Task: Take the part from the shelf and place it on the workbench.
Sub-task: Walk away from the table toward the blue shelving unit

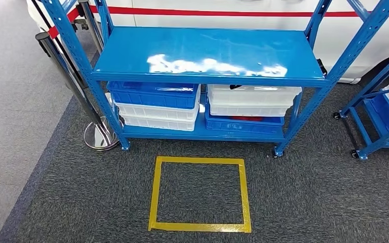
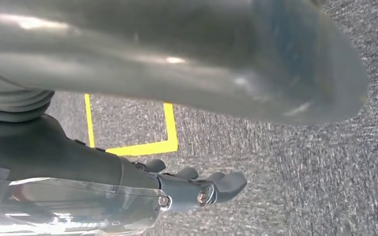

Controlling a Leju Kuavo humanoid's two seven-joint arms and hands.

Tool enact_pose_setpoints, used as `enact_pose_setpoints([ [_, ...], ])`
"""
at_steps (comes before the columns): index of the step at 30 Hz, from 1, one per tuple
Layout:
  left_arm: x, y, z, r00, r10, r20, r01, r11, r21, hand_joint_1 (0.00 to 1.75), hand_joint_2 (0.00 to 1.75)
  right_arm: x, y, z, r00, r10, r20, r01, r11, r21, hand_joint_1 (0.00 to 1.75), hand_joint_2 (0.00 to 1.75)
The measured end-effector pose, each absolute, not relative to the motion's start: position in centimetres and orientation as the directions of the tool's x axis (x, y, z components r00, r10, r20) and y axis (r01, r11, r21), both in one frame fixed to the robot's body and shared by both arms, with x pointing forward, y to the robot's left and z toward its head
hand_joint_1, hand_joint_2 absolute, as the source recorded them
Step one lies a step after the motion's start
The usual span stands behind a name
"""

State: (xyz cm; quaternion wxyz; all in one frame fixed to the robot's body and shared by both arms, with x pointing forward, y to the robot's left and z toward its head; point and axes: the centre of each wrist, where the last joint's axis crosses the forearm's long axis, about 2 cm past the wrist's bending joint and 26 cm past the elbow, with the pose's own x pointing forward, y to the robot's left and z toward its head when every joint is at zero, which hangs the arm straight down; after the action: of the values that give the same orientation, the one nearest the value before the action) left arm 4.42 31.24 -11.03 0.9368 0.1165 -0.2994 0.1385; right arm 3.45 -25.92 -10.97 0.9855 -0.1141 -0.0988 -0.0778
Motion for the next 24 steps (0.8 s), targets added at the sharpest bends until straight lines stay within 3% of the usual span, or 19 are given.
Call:
enact_pose_setpoints([
  [13,4.53,30.71,-11.04,0.787,0.204,0.582,-0.330,0.937,0.118,0.00,0.00,3.13,-26.19,-11.02,0.970,-0.124,0.207,0.168,0.964,-0.206,0.00,0.00],
  [15,4.39,30.68,-11.05,0.790,0.205,0.578,-0.330,0.937,0.118,0.00,0.00,3.11,-26.21,-11.02,0.971,-0.122,0.207,0.165,0.964,-0.209,0.00,0.87],
  [17,4.32,30.70,-11.06,0.792,0.207,0.575,-0.331,0.936,0.119,0.00,0.00,3.06,-26.20,-11.02,0.971,-0.119,0.206,0.163,0.964,-0.210,0.00,0.87],
  [19,4.23,30.72,-11.07,0.793,0.207,0.573,-0.331,0.936,0.119,0.00,0.00,3.03,-26.12,-11.02,0.970,-0.131,0.205,0.173,0.964,-0.203,0.00,0.00],
  [22,4.08,30.71,-11.09,0.796,0.209,0.569,-0.330,0.937,0.118,0.00,0.00,3.30,-26.06,-11.01,0.958,-0.192,0.215,0.231,0.957,-0.174,0.00,0.00],
  [24,4.08,30.64,-11.09,0.796,0.210,0.567,-0.330,0.937,0.116,0.00,0.00,3.41,-26.08,-11.00,0.950,-0.223,0.220,0.262,0.950,-0.169,0.00,0.87],
])
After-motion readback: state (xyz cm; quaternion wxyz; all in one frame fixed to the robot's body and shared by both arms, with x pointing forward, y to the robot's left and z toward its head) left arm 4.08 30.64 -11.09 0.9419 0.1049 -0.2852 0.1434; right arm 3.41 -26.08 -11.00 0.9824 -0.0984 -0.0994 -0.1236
